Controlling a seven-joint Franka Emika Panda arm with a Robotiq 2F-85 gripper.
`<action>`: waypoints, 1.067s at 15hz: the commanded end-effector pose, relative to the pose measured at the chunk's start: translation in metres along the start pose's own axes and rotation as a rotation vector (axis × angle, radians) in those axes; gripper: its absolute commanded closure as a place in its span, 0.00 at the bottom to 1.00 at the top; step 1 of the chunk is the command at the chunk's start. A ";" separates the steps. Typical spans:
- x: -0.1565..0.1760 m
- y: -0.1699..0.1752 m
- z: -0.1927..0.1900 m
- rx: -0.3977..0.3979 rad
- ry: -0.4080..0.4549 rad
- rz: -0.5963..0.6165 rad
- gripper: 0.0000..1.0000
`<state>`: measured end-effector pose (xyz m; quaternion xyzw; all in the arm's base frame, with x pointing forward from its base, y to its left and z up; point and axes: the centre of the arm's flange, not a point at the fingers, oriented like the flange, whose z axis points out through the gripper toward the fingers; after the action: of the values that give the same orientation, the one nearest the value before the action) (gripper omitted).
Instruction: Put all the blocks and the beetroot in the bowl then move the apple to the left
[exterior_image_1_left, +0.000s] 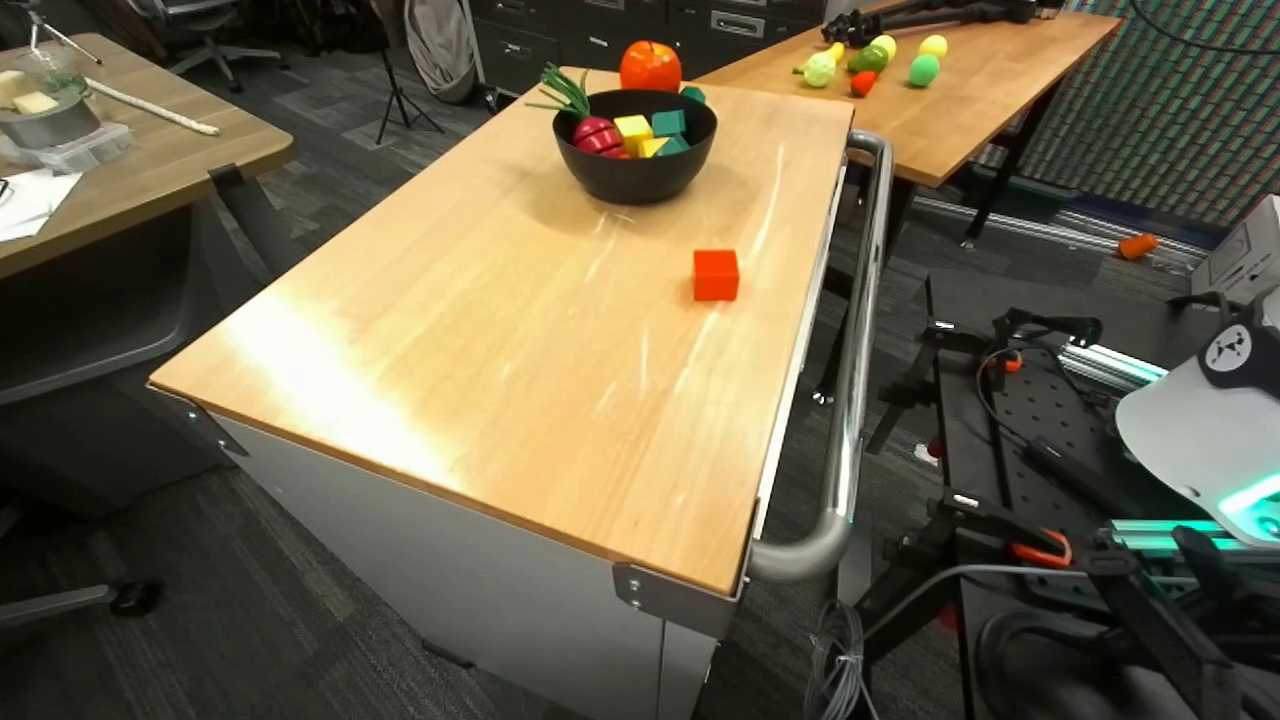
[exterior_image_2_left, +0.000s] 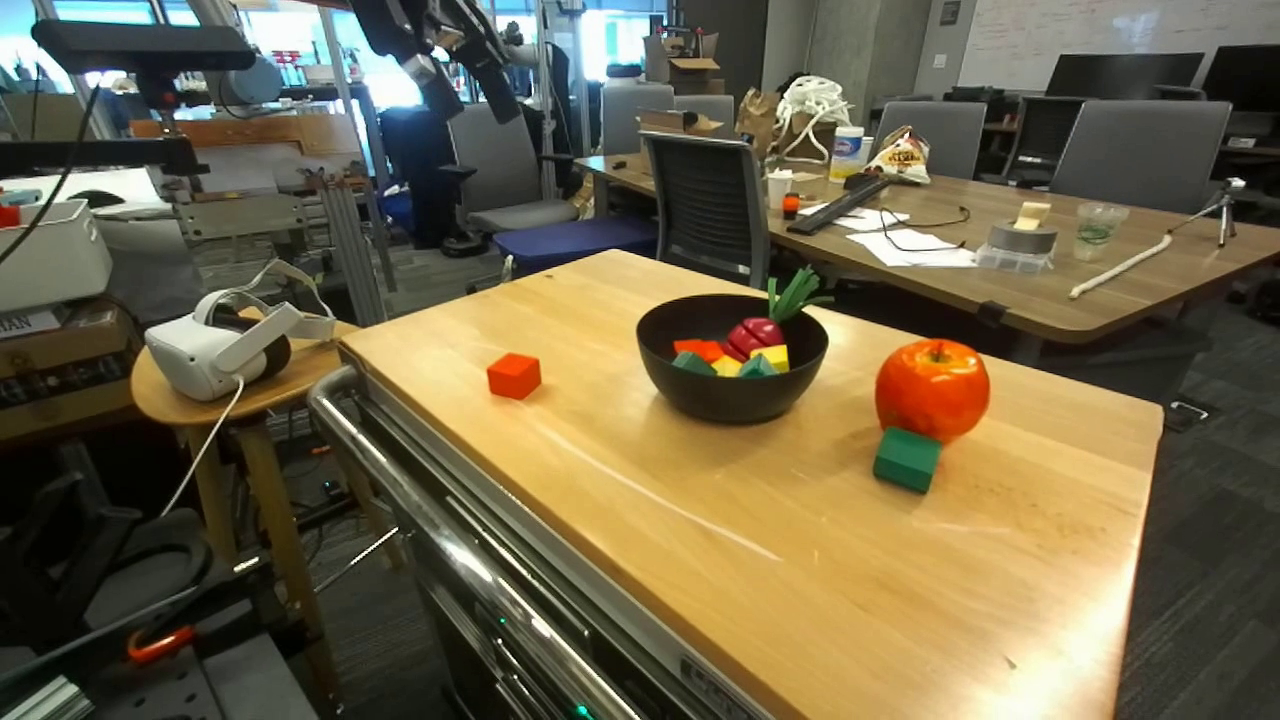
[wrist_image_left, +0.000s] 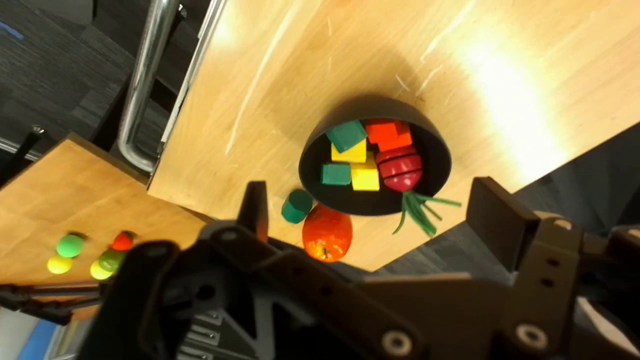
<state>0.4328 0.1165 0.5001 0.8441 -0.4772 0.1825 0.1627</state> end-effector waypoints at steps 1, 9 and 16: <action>-0.032 0.031 -0.032 0.067 -0.044 -0.185 0.00; -0.090 0.078 -0.053 0.176 0.007 -0.610 0.00; -0.091 0.069 -0.052 0.162 0.035 -0.674 0.00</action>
<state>0.3219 0.1743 0.5109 0.9612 -0.1530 0.1702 0.1543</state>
